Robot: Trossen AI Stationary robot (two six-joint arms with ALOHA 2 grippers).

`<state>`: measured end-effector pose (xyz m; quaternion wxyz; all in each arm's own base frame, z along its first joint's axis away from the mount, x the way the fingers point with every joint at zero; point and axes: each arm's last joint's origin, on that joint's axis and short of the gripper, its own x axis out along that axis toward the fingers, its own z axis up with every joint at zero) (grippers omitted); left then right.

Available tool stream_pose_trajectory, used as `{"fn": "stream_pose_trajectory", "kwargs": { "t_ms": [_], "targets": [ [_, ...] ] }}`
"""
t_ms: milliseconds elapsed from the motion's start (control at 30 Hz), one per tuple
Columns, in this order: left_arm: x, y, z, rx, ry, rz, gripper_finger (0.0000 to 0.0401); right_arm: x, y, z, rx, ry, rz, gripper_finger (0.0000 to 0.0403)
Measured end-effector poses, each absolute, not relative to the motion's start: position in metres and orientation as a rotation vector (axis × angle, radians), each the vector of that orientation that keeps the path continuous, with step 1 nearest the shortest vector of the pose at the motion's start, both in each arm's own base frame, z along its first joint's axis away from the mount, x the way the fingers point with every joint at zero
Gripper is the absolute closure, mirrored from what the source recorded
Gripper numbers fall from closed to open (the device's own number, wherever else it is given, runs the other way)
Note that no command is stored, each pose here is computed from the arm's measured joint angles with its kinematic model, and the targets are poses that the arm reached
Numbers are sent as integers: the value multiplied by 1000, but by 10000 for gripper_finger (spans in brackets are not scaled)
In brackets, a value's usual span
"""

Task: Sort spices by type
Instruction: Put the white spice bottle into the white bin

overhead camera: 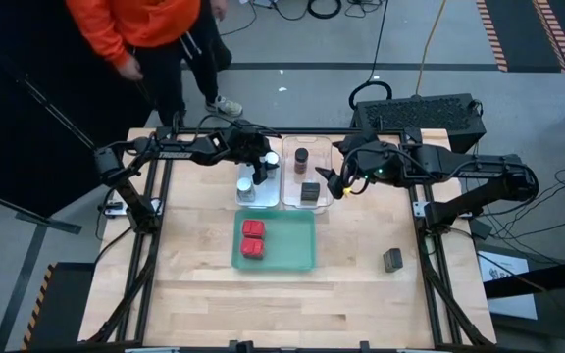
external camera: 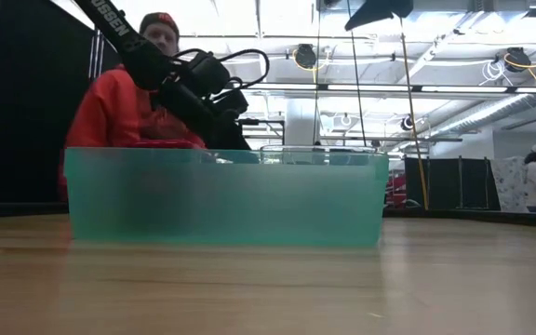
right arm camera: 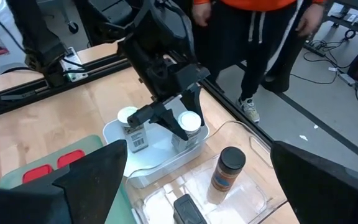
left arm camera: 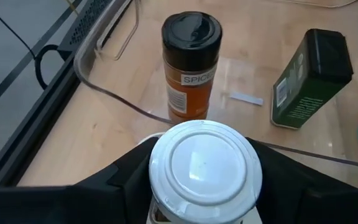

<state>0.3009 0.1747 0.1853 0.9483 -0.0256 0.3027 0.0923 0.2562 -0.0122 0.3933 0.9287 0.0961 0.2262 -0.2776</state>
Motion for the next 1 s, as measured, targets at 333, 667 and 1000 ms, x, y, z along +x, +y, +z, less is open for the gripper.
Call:
{"fn": "stream_pose_trajectory", "kwargs": {
  "t_ms": [333, 667, 1000],
  "targets": [
    [301, 174, 185, -46, 619, 191, 145, 256, -17, 393, 199, 464, -587, 23],
    [301, 174, 186, -54, 620, 193, 142, 256, -17, 393, 199, 464, -586, 23],
    [305, 177, 201, -54, 579, 204, 142, 256, -17, 393, 197, 465, -584, 23]
  ]
}}
